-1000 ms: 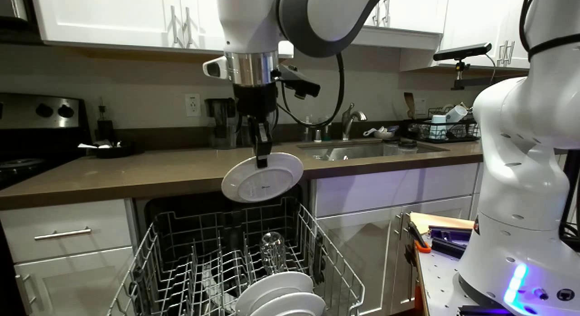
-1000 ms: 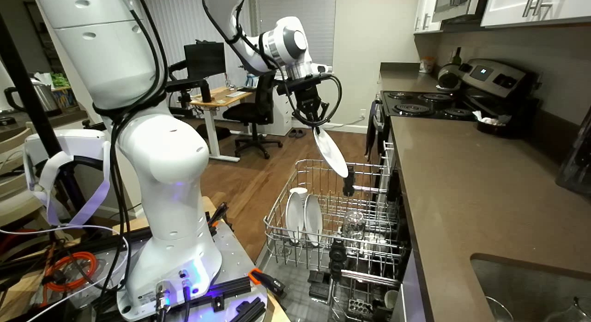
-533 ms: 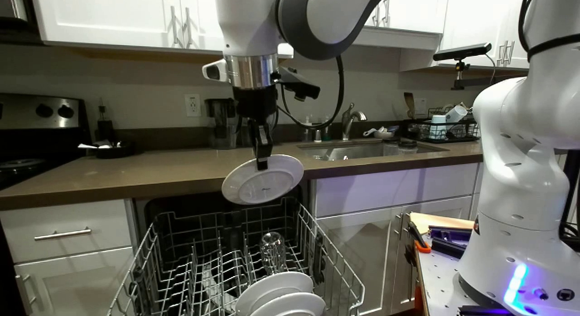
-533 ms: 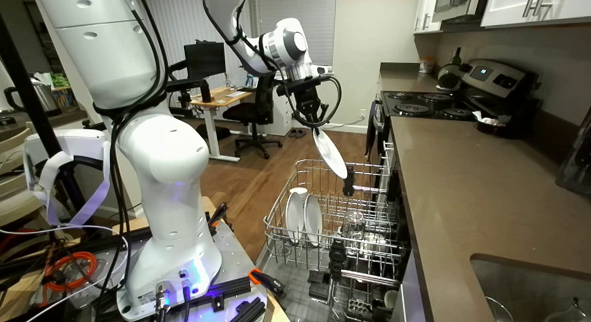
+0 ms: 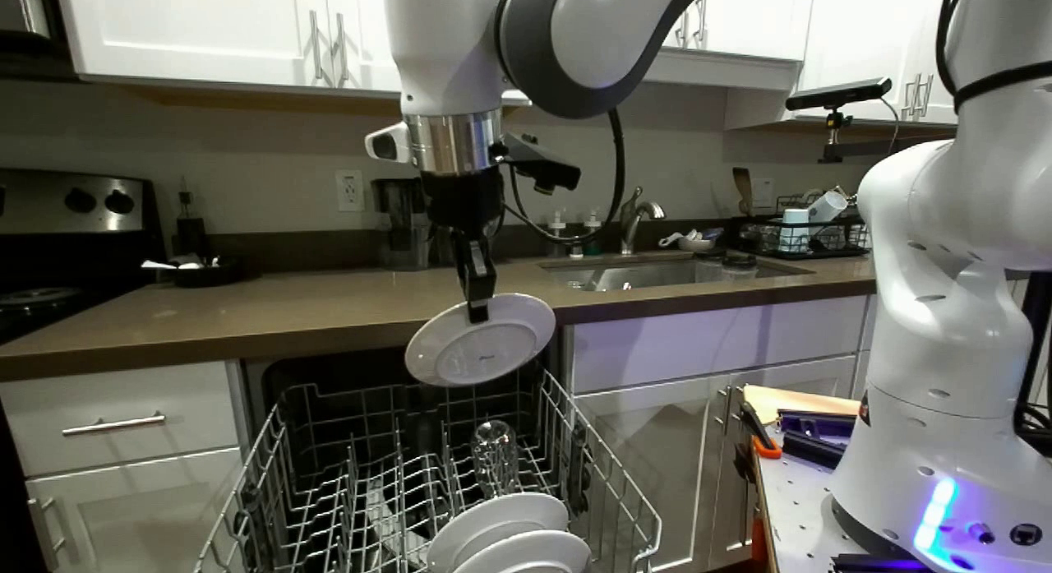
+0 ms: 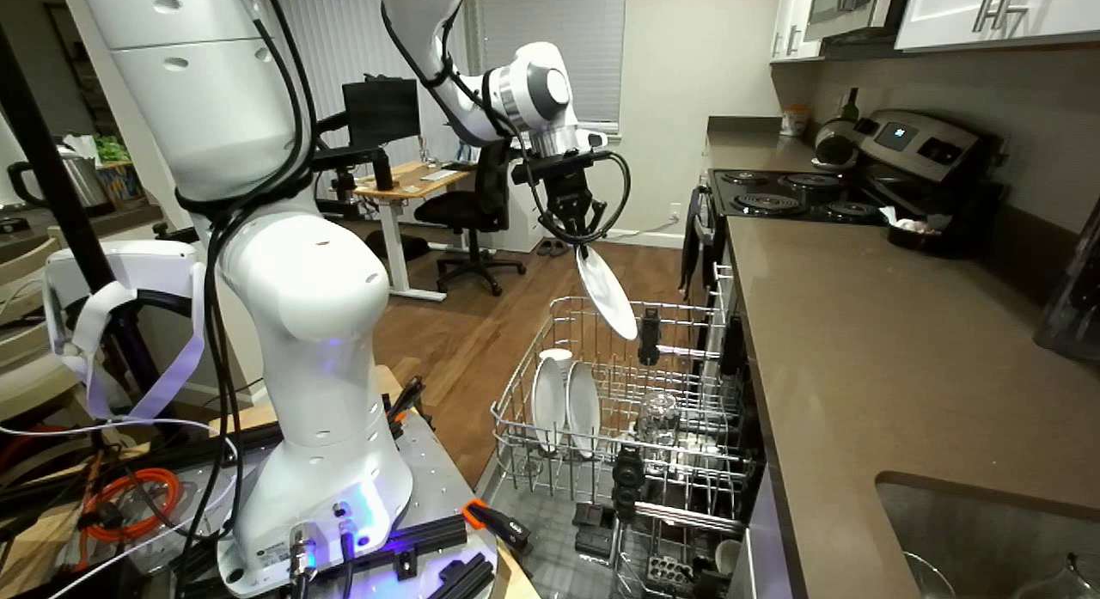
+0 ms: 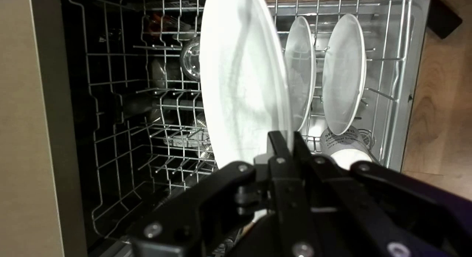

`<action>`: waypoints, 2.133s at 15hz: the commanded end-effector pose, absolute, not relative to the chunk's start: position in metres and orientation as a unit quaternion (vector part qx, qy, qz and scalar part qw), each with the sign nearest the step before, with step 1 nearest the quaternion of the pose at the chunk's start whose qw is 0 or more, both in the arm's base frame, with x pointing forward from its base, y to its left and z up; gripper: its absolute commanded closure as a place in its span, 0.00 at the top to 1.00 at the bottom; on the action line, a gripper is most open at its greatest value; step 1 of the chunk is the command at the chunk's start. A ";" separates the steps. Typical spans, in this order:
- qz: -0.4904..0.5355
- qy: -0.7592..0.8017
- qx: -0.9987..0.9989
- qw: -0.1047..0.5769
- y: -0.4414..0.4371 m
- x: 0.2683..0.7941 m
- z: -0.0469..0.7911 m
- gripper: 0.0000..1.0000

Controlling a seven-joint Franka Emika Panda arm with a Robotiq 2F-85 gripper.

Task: Remove the plate from the countertop and put it in the middle of the two plates in the dishwasher

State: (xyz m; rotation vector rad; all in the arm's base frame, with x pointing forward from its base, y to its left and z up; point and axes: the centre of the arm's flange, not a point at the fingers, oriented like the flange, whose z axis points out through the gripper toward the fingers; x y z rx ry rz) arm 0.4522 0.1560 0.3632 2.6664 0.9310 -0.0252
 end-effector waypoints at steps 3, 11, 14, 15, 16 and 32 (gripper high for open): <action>-0.022 0.337 0.934 0.120 0.167 0.436 0.368 0.04; -0.058 0.323 0.943 0.062 0.172 0.417 0.352 0.04; -0.068 0.312 0.947 0.047 0.170 0.416 0.350 0.04; -0.071 0.309 0.948 0.042 0.170 0.415 0.349 0.04; -0.073 0.307 0.948 0.038 0.170 0.417 0.348 0.04; -0.083 0.311 0.947 -0.009 0.160 0.430 0.318 0.04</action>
